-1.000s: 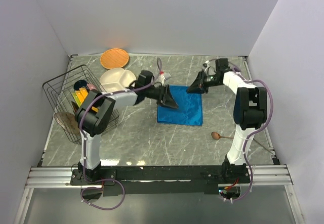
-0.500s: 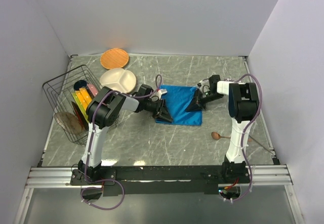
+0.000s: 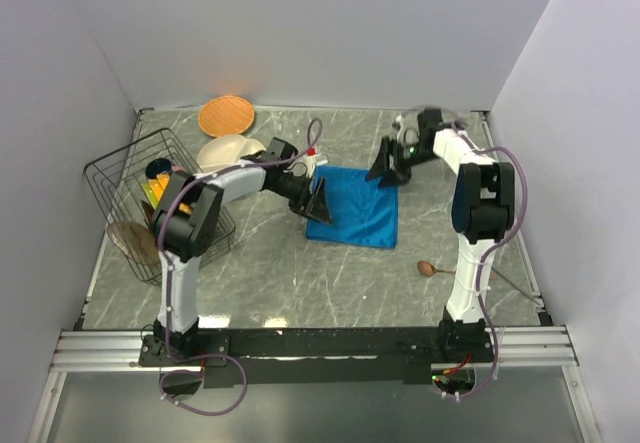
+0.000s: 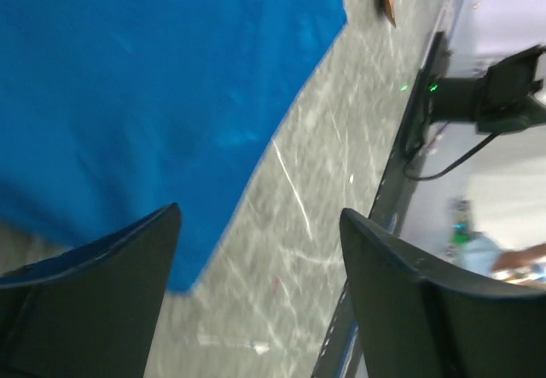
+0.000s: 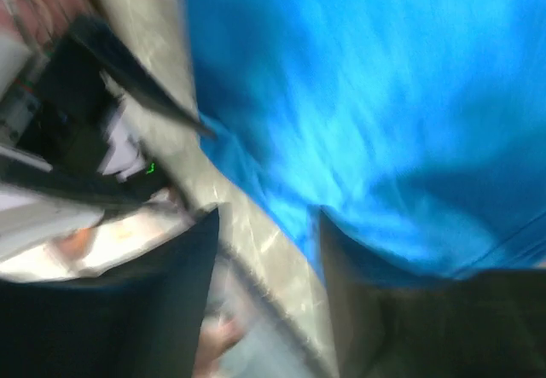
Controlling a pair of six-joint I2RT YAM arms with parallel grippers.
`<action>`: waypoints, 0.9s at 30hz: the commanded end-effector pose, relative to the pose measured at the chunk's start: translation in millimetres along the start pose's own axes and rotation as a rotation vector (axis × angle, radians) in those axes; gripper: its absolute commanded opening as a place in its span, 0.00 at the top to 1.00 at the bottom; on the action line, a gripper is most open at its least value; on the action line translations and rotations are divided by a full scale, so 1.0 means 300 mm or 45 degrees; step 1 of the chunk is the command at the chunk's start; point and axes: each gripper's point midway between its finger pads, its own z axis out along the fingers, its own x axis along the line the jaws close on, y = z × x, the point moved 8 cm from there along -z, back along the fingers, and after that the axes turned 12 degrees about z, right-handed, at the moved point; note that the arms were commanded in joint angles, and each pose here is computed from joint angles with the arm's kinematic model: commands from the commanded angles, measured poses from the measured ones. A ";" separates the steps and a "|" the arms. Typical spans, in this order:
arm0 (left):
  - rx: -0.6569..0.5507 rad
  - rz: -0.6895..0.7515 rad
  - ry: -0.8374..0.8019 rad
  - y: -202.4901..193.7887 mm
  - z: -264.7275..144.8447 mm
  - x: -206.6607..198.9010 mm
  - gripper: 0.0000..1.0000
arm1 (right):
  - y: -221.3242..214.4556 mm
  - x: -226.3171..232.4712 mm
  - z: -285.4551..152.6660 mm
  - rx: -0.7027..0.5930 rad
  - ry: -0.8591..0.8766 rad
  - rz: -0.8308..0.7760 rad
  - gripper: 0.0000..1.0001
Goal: Fold the napkin into a case and place the utensils inside
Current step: Smooth out the square-folded napkin at the center of the board, then move the square-folded napkin to the center of the board.
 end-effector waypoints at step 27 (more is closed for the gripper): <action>0.417 0.750 0.459 -0.170 -0.078 -0.182 0.39 | 0.126 -0.098 0.005 -0.099 -0.382 -0.323 0.21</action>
